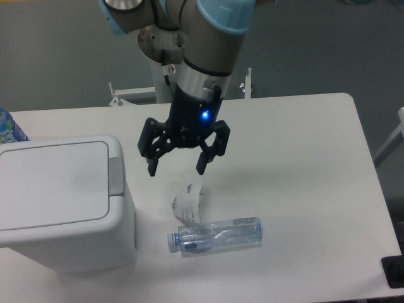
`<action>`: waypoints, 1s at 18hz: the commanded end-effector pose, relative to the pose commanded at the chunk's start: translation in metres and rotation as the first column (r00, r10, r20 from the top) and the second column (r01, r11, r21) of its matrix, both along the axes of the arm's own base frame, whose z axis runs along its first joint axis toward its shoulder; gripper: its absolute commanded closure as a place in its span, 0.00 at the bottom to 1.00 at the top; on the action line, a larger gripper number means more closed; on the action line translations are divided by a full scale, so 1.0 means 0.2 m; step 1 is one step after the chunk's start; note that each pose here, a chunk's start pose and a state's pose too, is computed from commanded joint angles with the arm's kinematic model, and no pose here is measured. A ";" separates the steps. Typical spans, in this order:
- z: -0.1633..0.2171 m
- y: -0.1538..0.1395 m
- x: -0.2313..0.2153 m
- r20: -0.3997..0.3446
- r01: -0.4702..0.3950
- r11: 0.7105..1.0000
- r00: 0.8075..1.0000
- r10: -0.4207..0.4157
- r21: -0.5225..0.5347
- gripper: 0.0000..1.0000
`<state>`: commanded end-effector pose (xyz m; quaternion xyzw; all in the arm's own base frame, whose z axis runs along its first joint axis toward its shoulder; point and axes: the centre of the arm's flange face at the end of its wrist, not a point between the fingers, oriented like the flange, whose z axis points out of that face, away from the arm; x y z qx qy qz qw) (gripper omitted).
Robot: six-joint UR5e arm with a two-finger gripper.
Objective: Open the trash can
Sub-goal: 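Move the open gripper down toward the white trash bin's lid edge, then press the gripper against the bin lid's button to pop it open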
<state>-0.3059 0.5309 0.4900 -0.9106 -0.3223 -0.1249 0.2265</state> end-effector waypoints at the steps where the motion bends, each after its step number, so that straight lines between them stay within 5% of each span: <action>1: 0.00 0.00 0.01 0.000 0.002 1.000 1.000 -0.002 0.000 0.00; 18: -0.02 0.09 0.16 0.003 0.061 0.998 0.998 -0.061 -0.003 0.00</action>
